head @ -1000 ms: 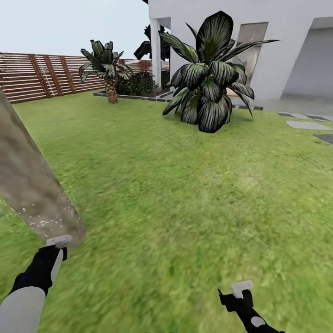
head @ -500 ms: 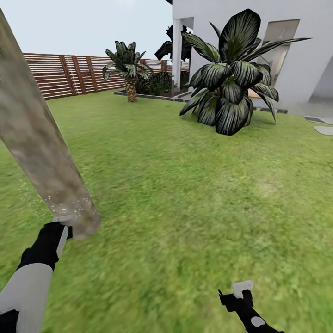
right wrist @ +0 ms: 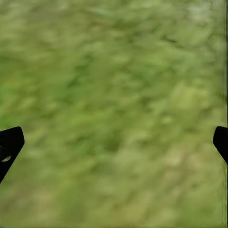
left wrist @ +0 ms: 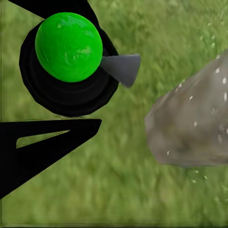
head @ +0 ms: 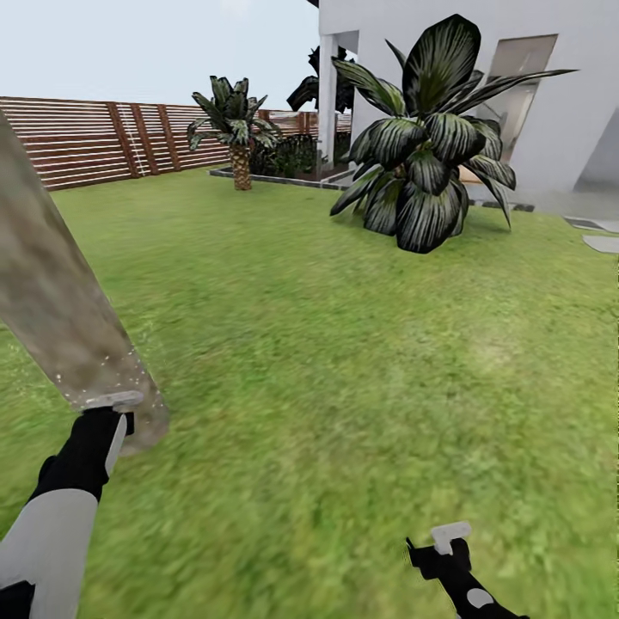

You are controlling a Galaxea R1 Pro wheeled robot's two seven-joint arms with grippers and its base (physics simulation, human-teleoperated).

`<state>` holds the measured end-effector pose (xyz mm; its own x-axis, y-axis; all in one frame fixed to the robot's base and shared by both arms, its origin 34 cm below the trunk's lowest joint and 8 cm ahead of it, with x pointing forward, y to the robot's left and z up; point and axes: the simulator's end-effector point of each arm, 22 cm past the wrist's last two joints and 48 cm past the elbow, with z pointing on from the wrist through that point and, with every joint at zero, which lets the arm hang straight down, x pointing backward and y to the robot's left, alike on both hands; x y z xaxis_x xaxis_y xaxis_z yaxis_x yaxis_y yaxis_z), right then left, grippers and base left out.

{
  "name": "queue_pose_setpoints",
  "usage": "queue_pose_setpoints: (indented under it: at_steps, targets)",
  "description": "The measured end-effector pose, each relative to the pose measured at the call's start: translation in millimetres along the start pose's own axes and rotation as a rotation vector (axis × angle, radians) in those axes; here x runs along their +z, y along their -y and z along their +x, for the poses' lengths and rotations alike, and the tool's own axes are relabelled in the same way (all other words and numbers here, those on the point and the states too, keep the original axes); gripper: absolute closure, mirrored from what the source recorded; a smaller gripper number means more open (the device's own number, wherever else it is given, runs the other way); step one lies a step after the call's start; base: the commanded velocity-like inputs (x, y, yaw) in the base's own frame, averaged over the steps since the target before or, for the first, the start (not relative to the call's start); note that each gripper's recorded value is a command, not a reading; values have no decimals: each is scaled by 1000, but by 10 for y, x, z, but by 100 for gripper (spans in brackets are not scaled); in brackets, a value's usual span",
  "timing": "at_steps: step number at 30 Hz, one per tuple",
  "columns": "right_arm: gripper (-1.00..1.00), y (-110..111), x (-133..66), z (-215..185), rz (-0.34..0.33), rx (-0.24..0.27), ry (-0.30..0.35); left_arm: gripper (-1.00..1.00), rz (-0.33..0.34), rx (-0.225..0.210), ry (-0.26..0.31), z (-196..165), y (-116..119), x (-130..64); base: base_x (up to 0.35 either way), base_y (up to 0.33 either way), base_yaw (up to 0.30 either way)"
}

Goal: In the garden, pick up the pesticide atomizer on the floor and spray pesticide onto both trees until each tree trunk is fully covered.

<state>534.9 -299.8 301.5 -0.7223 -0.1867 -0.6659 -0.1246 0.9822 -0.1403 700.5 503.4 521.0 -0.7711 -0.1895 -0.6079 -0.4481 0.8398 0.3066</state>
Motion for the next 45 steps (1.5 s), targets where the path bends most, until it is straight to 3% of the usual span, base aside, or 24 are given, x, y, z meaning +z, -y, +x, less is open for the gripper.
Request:
queue_pose_setpoints:
  at_steps: [6, 11, 16, 20, 23, 26, 28, 31, 33, 35, 36, 38, 39, 42, 43, 45]
  targets:
    - [-100, -10, 1, -2, -1, 1, 0, 100, -7, -11, 36, -150, -54, -68, 18, -272, 189]
    - [-100, -9, -2, -3, -1, 1, 0, 100, -4, -13, 17, -56, -60, -32, 225, -185, 123]
    - [-100, -11, 3, 2, -2, 1, -1, 100, -9, 30, -76, 677, -114, 107, -98, -28, 2]
    - [-100, -11, 5, -3, -1, 3, 0, 100, -13, 57, -109, 1089, -173, 154, -335, 0, 0]
    - [-100, -12, 9, -19, -4, 6, 3, 100, 41, 73, -20, 1187, -101, 199, -342, 0, 0]
    - [-100, -52, 27, -115, -14, 4, 24, 100, 165, 116, 40, 1275, 9, 218, -343, 0, 0]
    - [-100, -153, 84, -556, -38, -8, 116, 100, 275, 163, 74, 1224, 3, 220, -343, 0, 0]
    - [-100, -667, 50, -990, -203, -142, 216, 100, 478, 254, 151, 1106, 205, 88, -343, 0, 0]
    - [-100, -1106, -59, -1138, -368, -237, 255, 100, 656, 376, 221, 1072, 441, -128, -343, 0, 0]
    - [-100, -1347, -155, -1254, -466, -276, 284, 100, 823, 479, 243, 1164, 680, -371, -343, 0, 0]
    - [-100, -1444, -200, -1271, -513, -291, 288, 100, 897, 525, 226, 1262, 769, -480, -338, 0, 0]
    - [-100, -1762, -355, -1197, -722, -338, 179, 100, 1079, 698, 111, 1706, 901, -763, -116, 0, 0]
    - [-100, -1822, -404, -1287, -765, -349, 171, 100, 1113, 739, 78, 1813, 905, -824, -32, 0, 0]
    - [-100, -1936, -515, -1659, -808, -378, 230, 100, 1159, 838, 9, 2056, 940, -910, -8, 0, 0]
    - [-100, -1968, -537, -1710, -816, -382, 241, 100, 1176, 893, -14, 2161, 1005, -947, -2, 0, 0]
    - [-100, -1990, -547, -1722, -820, -383, 244, 100, 1187, 930, -27, 2227, 1052, -972, -1, 0, 0]
